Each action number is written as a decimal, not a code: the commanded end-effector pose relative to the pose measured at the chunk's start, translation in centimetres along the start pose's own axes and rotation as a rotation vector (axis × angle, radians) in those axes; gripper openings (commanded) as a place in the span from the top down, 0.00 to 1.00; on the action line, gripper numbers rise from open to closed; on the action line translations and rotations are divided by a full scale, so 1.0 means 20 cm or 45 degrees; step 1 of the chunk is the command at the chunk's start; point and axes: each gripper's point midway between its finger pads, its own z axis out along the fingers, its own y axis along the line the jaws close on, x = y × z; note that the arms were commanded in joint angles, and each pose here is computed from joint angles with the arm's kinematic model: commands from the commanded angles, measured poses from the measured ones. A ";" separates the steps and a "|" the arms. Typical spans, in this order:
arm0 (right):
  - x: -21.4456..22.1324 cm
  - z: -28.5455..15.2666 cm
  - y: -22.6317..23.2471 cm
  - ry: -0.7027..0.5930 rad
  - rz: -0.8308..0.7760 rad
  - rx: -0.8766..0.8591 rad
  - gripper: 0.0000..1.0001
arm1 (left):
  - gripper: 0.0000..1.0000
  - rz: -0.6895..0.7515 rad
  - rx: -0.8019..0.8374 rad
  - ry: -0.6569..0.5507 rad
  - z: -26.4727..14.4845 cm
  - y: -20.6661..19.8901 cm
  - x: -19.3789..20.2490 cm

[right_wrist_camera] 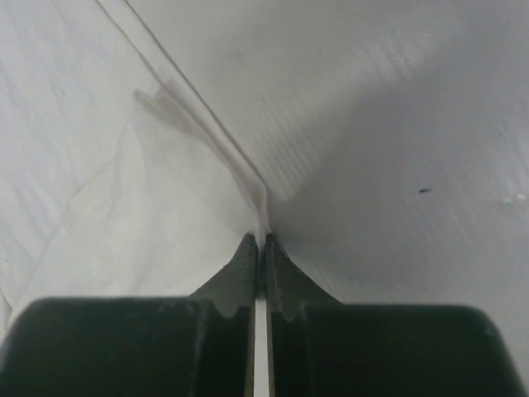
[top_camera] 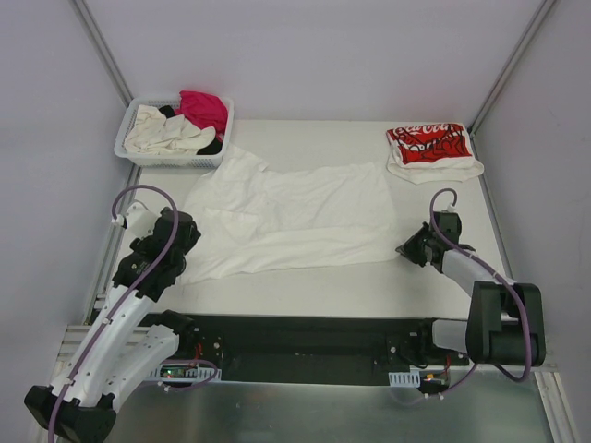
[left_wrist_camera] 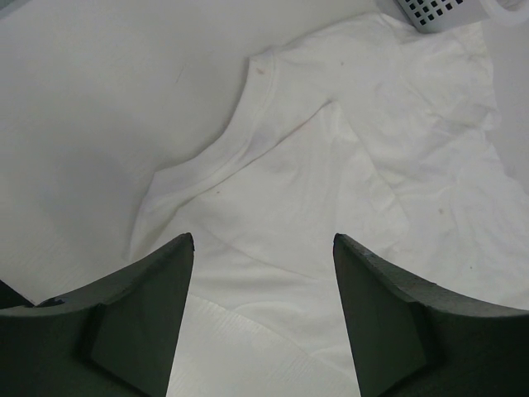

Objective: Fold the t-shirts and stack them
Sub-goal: Fold the flattened tshirt in 1/3 of the way, then grap the side of the flattened tshirt furthest away from the robot with both arms

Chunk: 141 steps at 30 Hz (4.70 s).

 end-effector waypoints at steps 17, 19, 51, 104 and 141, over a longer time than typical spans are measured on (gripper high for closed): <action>0.11 -0.39 -0.36 -0.157 -0.085 0.236 0.99 | 0.33 0.036 0.087 -0.206 -0.13 -0.09 -0.31; 0.14 -0.41 -0.35 -0.156 -0.073 0.208 0.99 | 0.33 0.039 0.092 -0.219 -0.14 -0.09 -0.33; -0.11 -0.73 -0.19 -0.352 -0.112 0.199 0.35 | 0.32 0.044 0.112 -0.261 -0.14 -0.12 -0.36; -0.87 0.03 0.46 -0.229 0.069 -0.215 0.46 | 0.29 0.533 1.315 0.321 1.05 -1.80 0.04; -0.88 -0.27 0.49 -0.334 0.115 -0.370 0.46 | 0.32 0.871 0.791 0.642 1.34 -1.43 0.19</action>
